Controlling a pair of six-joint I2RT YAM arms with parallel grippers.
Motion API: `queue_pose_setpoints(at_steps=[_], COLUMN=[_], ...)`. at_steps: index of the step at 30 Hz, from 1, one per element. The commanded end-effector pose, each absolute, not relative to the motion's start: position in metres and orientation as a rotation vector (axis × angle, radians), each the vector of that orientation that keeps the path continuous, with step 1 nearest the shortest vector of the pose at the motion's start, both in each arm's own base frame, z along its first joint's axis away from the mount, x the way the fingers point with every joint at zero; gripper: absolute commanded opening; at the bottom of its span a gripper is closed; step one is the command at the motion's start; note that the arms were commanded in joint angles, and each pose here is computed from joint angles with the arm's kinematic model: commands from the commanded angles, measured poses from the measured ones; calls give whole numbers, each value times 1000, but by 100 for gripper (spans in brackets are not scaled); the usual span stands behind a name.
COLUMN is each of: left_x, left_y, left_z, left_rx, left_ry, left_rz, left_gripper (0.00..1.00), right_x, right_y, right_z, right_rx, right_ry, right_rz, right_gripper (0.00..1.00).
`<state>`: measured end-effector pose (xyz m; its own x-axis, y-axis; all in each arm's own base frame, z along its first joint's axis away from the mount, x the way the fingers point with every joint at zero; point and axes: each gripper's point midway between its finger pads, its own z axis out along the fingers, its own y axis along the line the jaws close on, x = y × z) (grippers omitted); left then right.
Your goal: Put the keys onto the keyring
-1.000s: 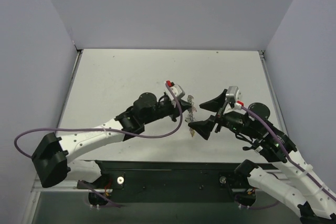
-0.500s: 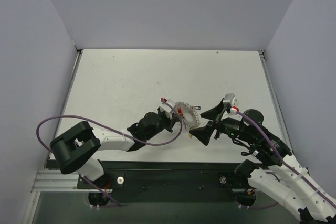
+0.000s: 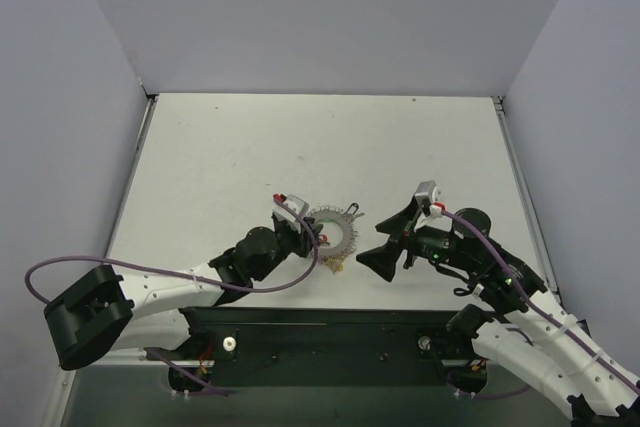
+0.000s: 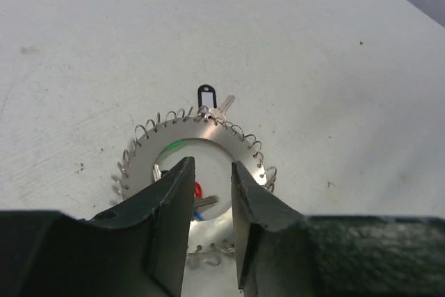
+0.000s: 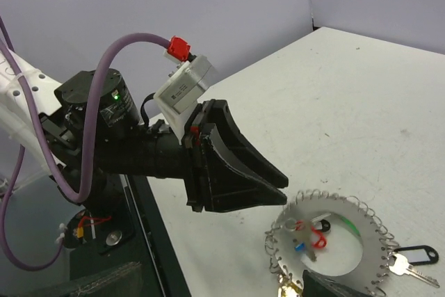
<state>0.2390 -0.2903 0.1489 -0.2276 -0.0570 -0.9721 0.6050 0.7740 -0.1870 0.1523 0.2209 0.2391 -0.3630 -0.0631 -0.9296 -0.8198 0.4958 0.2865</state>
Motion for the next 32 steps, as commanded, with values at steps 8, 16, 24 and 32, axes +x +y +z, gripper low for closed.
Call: queue_pose_setpoints(at_steps=[8, 16, 24, 32], left_x=[225, 222, 230, 241], left_y=[-279, -277, -262, -262], left_z=[179, 220, 210, 205], left_rx=[416, 369, 310, 334], left_ry=[1741, 1790, 1842, 1822], left_rz=[-676, -697, -597, -517], left_gripper=[88, 89, 90, 91], right_x=[157, 178, 214, 255], right_y=[222, 213, 181, 112], right_z=[249, 243, 228, 214], right_rx=[-712, -577, -325, 11], right_ry=[1721, 1780, 1844, 1864], right_rz=[989, 894, 674, 323], right_gripper=[100, 100, 100, 100])
